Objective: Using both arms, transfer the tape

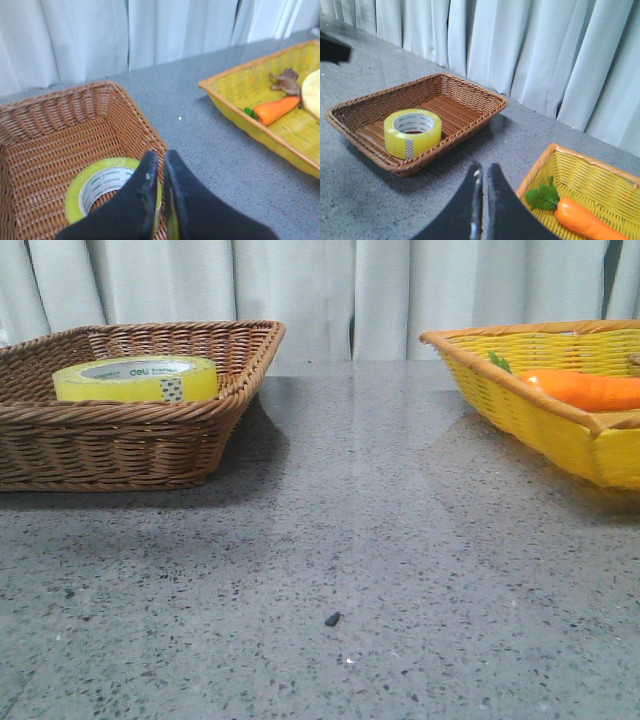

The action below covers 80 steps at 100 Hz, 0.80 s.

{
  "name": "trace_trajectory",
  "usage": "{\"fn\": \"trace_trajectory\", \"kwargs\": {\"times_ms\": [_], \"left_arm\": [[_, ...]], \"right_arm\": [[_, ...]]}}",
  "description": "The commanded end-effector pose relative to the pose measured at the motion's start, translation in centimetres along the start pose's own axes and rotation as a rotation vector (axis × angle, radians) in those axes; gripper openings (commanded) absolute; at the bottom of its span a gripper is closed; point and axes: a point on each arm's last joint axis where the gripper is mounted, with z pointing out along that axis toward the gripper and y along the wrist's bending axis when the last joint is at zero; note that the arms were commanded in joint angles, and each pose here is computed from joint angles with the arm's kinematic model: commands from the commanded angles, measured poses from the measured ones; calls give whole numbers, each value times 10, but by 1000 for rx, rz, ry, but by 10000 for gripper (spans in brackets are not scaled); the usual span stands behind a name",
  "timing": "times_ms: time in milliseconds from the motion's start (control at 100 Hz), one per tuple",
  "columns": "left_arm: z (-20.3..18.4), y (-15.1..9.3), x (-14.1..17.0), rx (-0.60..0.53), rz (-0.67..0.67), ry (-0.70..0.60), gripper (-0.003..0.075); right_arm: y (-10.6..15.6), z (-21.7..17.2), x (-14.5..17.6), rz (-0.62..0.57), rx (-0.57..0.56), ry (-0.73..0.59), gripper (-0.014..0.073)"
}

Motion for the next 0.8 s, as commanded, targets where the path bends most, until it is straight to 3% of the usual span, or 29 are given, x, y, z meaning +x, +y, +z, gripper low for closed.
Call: {"fn": "trace_trajectory", "kwargs": {"times_ms": [0,270,480,790], "left_arm": [[-27,-1,-2,20,-11,-174,-21],[-79,5,60,28,-9,-277,-21],[-104,9,103,37,-11,-364,-21],[-123,10,127,67,-52,-464,-21]], "right_arm": [[1,-5,7,-21,20,-141,-74],[10,-26,55,-21,29,-318,-74],[15,-33,83,-21,32,-355,-74],[17,-35,95,-21,33,-372,-74]]}}
